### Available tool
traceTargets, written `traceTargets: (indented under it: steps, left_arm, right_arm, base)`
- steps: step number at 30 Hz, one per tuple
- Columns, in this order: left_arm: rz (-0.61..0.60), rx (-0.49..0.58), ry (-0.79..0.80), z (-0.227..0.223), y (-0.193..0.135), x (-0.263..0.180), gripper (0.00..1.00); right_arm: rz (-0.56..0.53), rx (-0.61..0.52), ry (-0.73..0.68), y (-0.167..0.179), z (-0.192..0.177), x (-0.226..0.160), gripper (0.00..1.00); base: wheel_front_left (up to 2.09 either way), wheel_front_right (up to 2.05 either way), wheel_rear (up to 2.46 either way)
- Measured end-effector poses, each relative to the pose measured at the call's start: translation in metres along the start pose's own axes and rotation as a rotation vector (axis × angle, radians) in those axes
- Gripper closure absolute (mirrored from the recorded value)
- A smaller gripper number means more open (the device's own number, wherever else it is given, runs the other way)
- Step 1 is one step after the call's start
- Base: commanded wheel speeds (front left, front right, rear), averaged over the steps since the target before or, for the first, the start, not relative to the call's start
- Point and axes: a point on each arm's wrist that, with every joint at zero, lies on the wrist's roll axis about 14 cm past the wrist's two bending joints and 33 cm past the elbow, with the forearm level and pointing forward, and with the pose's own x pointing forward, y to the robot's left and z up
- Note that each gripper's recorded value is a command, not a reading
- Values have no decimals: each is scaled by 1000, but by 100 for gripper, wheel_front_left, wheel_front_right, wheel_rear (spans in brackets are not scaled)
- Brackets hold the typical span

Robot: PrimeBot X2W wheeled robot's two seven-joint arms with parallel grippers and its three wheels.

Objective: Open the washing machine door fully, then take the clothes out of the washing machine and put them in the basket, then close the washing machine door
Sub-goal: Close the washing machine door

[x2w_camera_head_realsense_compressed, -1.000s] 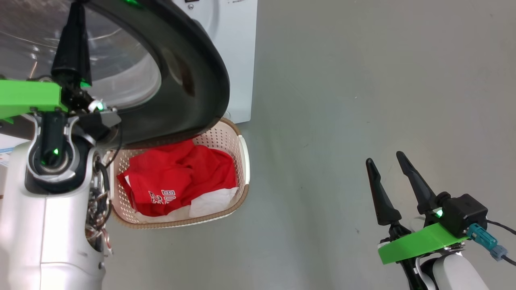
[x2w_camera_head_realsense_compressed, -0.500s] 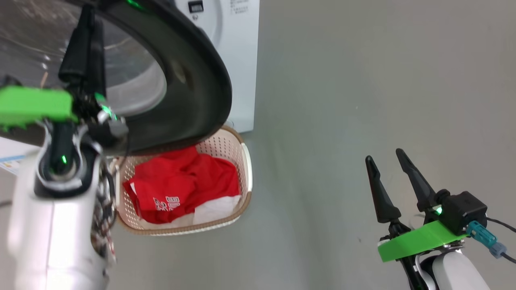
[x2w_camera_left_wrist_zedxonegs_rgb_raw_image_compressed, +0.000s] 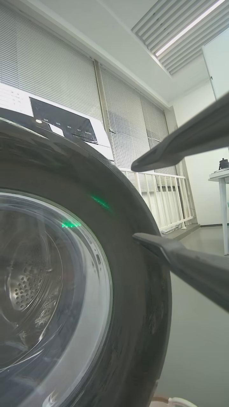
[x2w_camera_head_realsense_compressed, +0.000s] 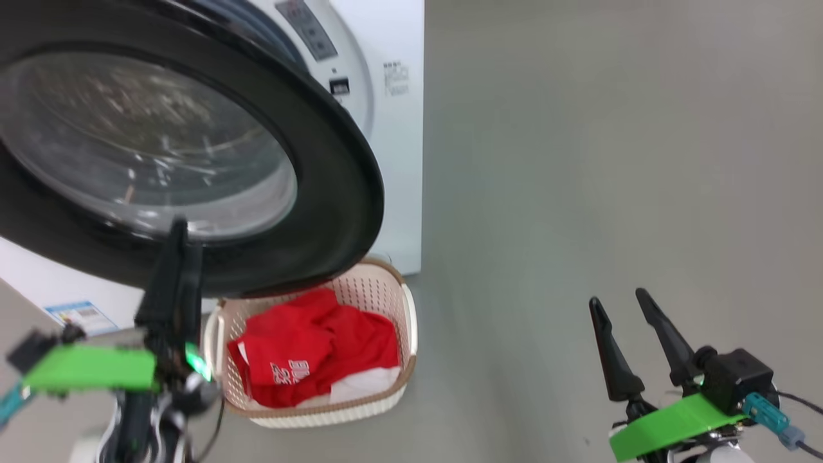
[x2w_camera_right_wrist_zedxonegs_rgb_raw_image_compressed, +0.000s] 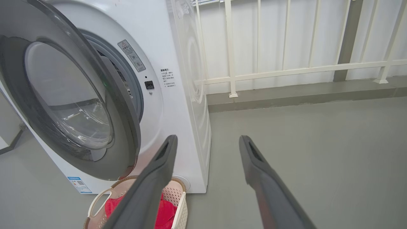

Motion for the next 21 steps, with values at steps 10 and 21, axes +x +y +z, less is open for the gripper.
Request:
traceTargets:
  steps: [10,21]
  left_arm:
    - [36,190,-89,27,5,-64,0]
    - [38,547,-190,39,5,-117,0]
  right_arm:
    - [24,6,-38,8,12,-13,0]
    - [39,21,-68,13,21,-13,0]
  base:
    - [0,0,0]
    - [0,0,0]
